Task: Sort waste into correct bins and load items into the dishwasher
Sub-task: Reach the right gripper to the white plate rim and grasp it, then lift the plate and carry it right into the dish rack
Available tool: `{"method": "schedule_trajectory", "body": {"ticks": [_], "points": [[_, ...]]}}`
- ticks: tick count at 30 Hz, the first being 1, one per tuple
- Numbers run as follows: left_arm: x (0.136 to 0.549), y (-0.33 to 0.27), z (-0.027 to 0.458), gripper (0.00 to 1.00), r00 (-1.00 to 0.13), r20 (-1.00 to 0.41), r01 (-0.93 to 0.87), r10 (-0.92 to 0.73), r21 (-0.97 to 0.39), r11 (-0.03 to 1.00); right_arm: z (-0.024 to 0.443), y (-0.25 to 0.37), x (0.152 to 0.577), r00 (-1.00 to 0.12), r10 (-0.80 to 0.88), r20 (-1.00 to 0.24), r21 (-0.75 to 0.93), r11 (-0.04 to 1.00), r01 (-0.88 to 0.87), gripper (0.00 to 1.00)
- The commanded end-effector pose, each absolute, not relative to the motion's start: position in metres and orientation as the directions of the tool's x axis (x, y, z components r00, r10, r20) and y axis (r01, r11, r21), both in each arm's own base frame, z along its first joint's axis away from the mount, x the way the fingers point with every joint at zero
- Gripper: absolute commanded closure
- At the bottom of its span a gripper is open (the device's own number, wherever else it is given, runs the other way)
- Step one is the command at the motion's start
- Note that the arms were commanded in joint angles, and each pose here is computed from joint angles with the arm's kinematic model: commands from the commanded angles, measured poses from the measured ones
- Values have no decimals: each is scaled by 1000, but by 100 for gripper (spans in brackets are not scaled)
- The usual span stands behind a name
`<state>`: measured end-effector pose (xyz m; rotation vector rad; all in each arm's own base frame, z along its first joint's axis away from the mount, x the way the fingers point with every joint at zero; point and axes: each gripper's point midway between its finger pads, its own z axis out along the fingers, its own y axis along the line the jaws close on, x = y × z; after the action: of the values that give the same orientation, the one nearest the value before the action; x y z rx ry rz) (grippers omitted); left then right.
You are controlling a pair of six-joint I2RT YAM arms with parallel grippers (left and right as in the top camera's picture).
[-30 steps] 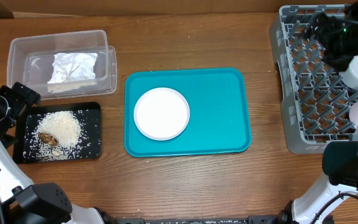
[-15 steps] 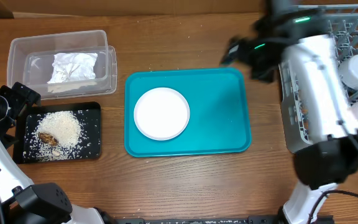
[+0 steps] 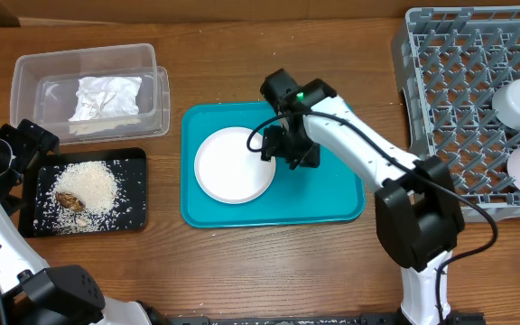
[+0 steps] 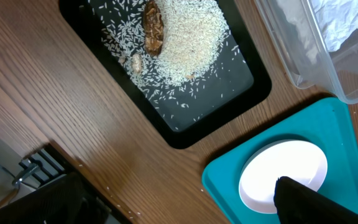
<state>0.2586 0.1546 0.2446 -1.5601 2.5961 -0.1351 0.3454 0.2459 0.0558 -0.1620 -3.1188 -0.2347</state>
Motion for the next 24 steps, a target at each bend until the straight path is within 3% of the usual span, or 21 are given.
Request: {"method": "schedule_trajectory", "body": {"ticks": [1,9,14,24], "points": [[258,153,244,0,-460,-40,-877,-887,-136,461,42,257,337,-992,111,57,182,976,120,26],[258,153,244,0,-460,-40,-877,-887,-136,461,15,270,327,-989,122,85,164,977,134,38],[258,153,244,0,-460,-40,-877,-887,-136,461,-1,282,318,-990,99,101,149,982,113,40],[258,153,244,0,-460,-40,-877,-887,-136,461,3,276,322,-987,120,108,126,983,133,84]]}}
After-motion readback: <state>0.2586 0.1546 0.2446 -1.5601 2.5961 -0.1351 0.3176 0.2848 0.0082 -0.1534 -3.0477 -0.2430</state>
